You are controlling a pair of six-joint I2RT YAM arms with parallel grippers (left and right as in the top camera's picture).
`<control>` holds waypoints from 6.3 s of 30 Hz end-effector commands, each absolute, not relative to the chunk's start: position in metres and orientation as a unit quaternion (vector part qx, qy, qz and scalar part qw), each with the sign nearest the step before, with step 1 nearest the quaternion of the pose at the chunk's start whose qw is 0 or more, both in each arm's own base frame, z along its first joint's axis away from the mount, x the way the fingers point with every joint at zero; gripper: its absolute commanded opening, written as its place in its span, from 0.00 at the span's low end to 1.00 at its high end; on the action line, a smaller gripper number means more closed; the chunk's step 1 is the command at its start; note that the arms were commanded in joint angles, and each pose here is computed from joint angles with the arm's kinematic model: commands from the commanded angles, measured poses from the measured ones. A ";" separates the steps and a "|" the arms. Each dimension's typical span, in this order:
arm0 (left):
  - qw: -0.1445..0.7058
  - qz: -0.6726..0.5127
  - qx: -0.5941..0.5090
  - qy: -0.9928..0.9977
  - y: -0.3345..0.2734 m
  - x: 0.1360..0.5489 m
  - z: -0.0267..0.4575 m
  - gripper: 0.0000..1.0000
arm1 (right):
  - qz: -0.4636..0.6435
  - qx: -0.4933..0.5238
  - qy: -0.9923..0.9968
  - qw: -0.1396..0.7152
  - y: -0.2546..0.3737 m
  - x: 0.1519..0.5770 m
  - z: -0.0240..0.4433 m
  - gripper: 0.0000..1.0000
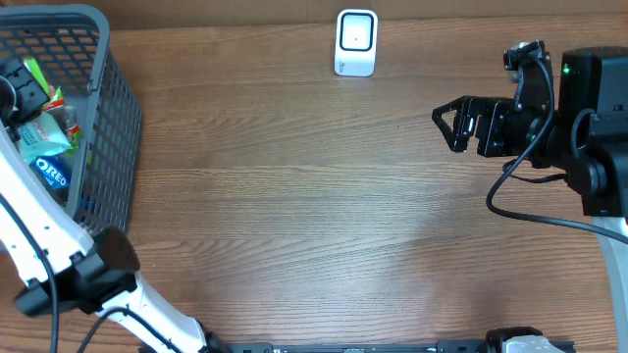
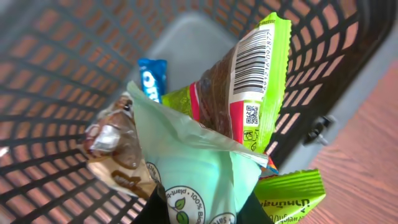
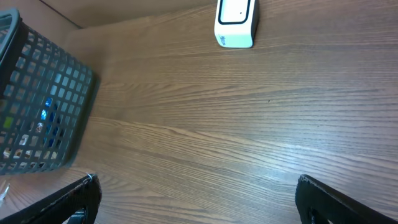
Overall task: Scan the item barcode
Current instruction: 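Reach into the basket and grasp the mint-green wrapped bar with left gripper, then carry the mint-green bar to the table center and release it, then return the left gripper into the basket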
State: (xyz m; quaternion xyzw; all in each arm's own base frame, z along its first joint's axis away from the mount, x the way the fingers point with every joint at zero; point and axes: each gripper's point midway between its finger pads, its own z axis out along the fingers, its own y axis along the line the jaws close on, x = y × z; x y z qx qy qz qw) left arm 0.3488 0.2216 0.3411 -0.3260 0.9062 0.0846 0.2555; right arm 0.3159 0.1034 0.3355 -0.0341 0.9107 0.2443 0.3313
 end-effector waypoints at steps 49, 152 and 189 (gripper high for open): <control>0.272 -0.096 -0.262 0.921 0.149 0.363 0.345 0.08 | 0.248 -0.037 0.912 0.325 0.105 0.308 0.340 0.98; 0.043 -0.270 0.137 0.952 -0.191 0.389 0.171 0.45 | 0.244 -0.038 0.912 0.327 0.104 0.309 0.340 1.00; 0.248 0.099 -0.441 0.857 0.261 0.337 0.323 0.86 | 0.243 -0.032 0.921 0.303 0.105 0.313 0.326 1.00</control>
